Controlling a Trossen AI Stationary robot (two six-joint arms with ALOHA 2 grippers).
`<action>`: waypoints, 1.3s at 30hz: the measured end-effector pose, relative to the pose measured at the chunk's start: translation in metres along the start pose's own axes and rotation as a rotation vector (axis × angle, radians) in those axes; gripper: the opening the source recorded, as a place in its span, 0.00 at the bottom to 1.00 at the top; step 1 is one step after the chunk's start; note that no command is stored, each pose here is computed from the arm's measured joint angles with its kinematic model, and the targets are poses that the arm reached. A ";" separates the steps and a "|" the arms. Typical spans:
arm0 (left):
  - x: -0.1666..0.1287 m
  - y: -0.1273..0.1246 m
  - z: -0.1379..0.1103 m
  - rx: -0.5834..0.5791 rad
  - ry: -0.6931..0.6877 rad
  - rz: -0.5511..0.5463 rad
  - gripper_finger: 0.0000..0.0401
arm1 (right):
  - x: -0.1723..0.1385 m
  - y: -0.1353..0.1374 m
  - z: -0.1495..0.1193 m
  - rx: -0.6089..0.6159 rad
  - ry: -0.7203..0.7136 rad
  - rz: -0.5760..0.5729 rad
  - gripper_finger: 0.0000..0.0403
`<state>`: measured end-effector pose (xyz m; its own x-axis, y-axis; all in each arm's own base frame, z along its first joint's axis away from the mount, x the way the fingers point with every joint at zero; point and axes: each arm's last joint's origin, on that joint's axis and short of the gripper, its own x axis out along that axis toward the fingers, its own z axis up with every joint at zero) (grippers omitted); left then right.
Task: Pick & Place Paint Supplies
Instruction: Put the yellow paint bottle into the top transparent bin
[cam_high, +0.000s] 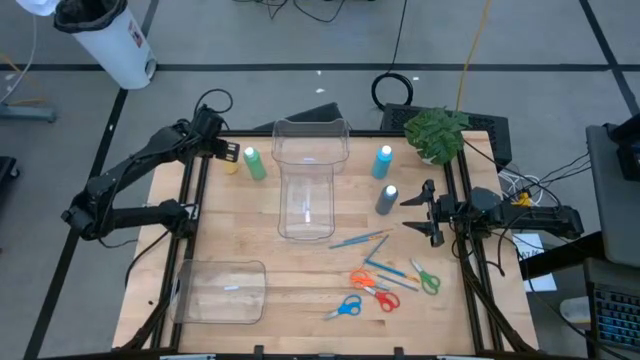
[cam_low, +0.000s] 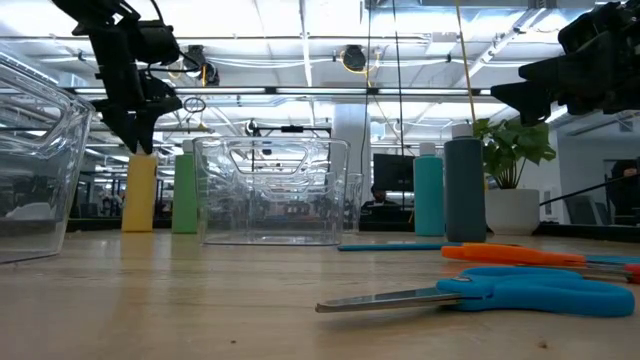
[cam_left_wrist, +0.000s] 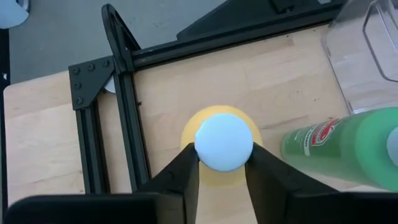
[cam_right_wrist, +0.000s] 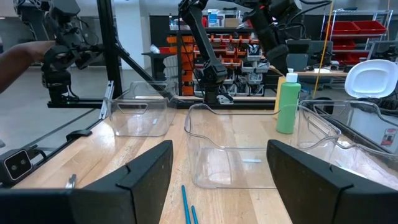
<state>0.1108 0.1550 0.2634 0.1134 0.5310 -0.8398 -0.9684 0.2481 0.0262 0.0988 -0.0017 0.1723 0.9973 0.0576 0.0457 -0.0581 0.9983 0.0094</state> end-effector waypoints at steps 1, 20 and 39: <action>0.000 0.000 0.000 0.007 -0.001 0.000 0.26 | 0.000 0.000 0.000 0.000 0.000 0.000 0.62; -0.097 -0.005 0.040 0.004 -0.286 -0.024 0.26 | 0.000 0.000 0.000 0.000 0.000 0.000 0.62; -0.073 -0.088 0.113 0.252 -0.221 -0.125 0.26 | 0.000 0.000 0.000 0.000 0.000 0.000 0.62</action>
<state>0.2127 0.1858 0.3841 0.2992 0.6394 -0.7082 -0.8618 0.4997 0.0871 0.0988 -0.0017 0.1723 0.9973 0.0576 0.0457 -0.0581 0.9983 0.0094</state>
